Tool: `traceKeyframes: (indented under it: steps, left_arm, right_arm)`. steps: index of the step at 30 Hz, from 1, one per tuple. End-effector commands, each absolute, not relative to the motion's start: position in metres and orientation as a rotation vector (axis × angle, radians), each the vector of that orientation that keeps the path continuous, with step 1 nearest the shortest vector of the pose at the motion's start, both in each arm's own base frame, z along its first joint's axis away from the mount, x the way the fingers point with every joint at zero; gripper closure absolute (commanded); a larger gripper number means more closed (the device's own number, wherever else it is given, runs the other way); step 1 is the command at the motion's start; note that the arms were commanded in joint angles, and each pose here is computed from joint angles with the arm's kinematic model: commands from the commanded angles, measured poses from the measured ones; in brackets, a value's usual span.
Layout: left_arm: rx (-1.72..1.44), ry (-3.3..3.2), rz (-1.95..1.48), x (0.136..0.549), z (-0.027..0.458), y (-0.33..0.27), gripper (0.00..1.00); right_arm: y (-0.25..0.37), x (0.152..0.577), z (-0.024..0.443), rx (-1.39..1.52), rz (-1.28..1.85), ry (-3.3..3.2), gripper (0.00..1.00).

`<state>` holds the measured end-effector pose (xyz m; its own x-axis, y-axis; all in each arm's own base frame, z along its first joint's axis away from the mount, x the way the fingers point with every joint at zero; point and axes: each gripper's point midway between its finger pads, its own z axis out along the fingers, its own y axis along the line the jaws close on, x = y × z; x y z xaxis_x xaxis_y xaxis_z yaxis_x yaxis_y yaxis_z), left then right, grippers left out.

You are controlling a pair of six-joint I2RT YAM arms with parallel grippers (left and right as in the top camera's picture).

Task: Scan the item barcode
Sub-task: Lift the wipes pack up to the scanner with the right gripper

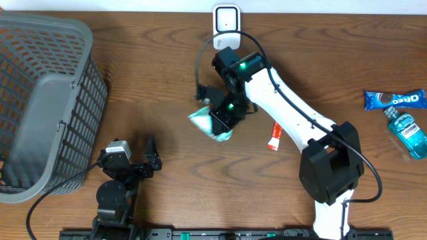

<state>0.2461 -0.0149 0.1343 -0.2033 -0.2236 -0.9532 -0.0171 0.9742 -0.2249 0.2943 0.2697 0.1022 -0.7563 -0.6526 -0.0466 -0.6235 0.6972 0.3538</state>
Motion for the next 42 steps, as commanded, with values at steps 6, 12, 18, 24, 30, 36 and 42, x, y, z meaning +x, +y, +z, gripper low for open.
traceKeyframes:
  steps: [6,12,18,24,30,36,42]
  left_arm:
    - [-0.192,1.812,-0.177,0.245,0.116,-0.013,0.02]
    - [-0.192,1.812,-0.177,0.245,0.116,-0.013,0.02]
    - [-0.192,1.812,-0.177,0.245,0.116,-0.013,0.02]
    - [-0.192,1.813,-0.177,0.245,0.116,-0.013,0.02]
    - [-0.192,1.812,-0.177,0.245,0.116,-0.013,0.02]
    - [-0.192,1.812,-0.177,0.245,0.116,-0.013,0.02]
    - [-0.192,1.812,-0.177,0.245,0.116,-0.013,0.02]
  right_arm:
    - [0.247,0.363,0.099,0.530,-0.158,-3.257,0.99]
    - [0.244,0.402,0.067,0.443,-0.042,-3.362,0.99]
    - [0.250,0.433,0.049,0.433,-0.082,-3.426,0.99]
    - [0.245,0.486,0.062,0.334,-0.169,-3.575,0.99]
    - [0.236,0.537,0.069,0.235,-0.224,-3.670,0.99]
    - [0.251,0.585,0.080,0.211,-0.298,-3.772,0.99]
    - [0.261,0.613,0.066,0.201,-0.274,-3.835,0.99]
